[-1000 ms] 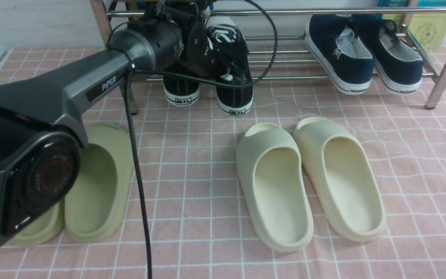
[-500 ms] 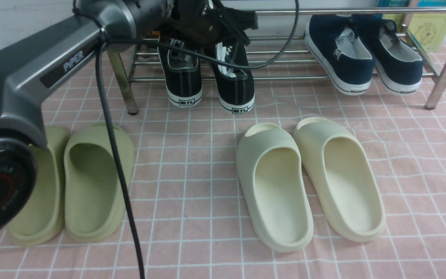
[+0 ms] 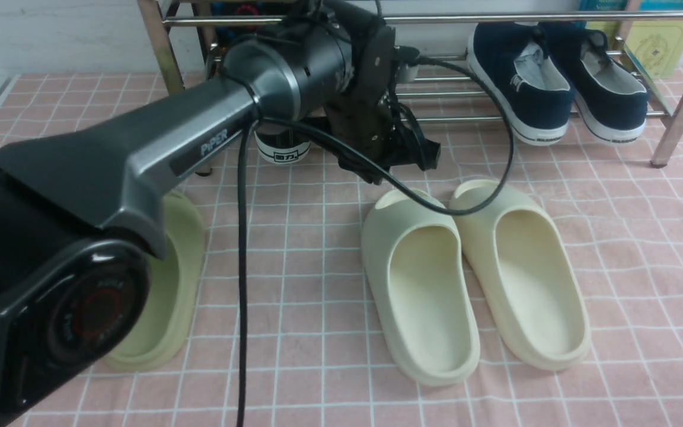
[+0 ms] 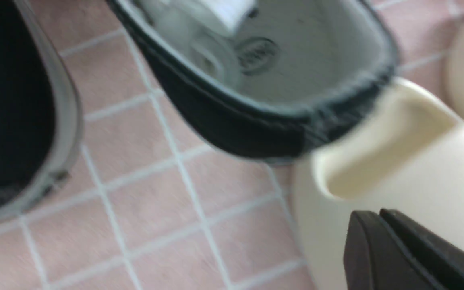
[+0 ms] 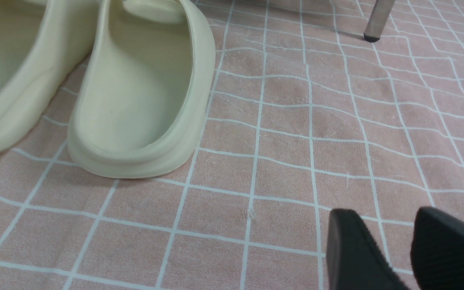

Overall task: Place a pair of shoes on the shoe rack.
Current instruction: Use the left arm to put a shoe into the shoe rack

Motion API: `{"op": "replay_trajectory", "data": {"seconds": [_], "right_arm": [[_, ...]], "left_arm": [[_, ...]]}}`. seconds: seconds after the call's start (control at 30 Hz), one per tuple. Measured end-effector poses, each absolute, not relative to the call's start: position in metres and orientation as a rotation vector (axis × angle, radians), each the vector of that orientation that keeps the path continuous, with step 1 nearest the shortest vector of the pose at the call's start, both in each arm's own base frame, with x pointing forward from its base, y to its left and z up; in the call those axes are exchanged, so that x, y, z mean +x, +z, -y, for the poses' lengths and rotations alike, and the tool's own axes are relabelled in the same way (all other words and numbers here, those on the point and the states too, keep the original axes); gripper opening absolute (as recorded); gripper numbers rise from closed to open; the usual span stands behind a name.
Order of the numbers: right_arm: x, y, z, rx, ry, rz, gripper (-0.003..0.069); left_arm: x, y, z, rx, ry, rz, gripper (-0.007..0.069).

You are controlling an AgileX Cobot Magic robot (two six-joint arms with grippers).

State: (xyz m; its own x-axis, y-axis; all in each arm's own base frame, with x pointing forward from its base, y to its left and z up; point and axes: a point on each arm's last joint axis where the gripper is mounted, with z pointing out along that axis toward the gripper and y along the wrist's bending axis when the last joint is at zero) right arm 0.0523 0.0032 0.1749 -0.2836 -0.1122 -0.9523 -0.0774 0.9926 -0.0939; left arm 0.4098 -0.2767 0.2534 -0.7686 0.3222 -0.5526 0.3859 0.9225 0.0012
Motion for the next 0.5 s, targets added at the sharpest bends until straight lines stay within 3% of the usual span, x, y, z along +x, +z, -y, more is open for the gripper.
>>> {"op": "replay_trajectory", "data": {"seconds": [0.2, 0.5], "right_arm": [[0.052, 0.175, -0.003, -0.138, -0.034, -1.860, 0.0238], [0.052, 0.175, -0.003, -0.138, -0.034, -1.860, 0.0238]], "left_arm": [[0.423, 0.256, 0.263, 0.395, -0.045, -2.451, 0.0036], [0.425, 0.257, 0.258, 0.293, -0.017, -2.449, 0.0036]]}}
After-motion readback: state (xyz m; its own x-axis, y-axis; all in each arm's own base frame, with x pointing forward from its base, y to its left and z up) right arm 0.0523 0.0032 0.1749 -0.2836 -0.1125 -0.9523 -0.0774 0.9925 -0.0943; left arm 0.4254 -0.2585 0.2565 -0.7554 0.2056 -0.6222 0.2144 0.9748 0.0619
